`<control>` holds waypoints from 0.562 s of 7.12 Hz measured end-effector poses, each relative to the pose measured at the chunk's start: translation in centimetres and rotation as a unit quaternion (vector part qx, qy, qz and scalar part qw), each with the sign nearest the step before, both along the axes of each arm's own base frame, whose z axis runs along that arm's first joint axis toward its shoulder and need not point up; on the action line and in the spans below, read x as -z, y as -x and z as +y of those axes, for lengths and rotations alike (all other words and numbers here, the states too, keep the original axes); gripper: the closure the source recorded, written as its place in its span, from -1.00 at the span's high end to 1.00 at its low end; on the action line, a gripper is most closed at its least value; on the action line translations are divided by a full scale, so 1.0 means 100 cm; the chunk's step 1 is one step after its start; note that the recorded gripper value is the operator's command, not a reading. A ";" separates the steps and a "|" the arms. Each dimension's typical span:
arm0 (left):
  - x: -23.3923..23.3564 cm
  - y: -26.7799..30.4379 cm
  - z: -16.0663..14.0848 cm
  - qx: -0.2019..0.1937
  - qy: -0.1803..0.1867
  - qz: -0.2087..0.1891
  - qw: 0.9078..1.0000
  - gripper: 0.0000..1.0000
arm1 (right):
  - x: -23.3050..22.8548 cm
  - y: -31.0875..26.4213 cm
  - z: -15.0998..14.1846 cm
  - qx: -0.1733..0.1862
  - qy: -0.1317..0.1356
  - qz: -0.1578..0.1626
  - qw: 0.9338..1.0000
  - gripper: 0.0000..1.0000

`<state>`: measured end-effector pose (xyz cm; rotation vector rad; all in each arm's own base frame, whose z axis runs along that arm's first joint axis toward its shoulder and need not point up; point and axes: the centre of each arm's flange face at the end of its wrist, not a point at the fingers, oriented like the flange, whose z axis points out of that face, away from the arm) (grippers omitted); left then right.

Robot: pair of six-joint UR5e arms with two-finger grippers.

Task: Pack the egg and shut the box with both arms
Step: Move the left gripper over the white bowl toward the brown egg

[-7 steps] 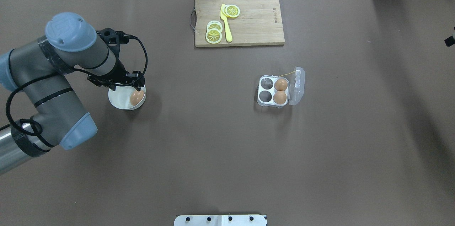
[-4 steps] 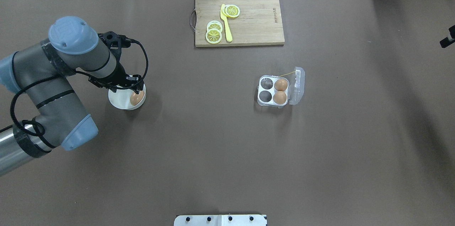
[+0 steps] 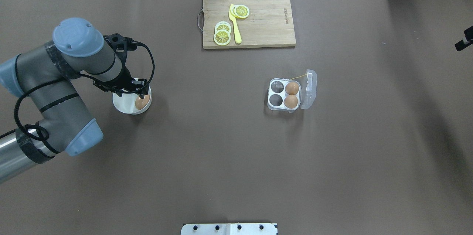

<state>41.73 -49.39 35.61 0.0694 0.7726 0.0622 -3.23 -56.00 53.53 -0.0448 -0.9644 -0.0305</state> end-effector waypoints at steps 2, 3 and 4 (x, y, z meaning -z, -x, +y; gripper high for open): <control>-0.004 -0.002 -0.002 0.000 0.003 -0.003 1.000 0.43 | 0.000 0.001 0.000 0.001 0.000 0.000 1.000 1.00; -0.005 -0.003 -0.002 0.000 0.004 -0.004 1.000 0.44 | 0.000 0.001 0.000 0.001 0.000 0.000 1.000 1.00; -0.005 -0.004 -0.003 0.000 0.004 -0.003 1.000 0.44 | -0.001 0.002 0.000 0.001 0.001 0.000 1.000 1.00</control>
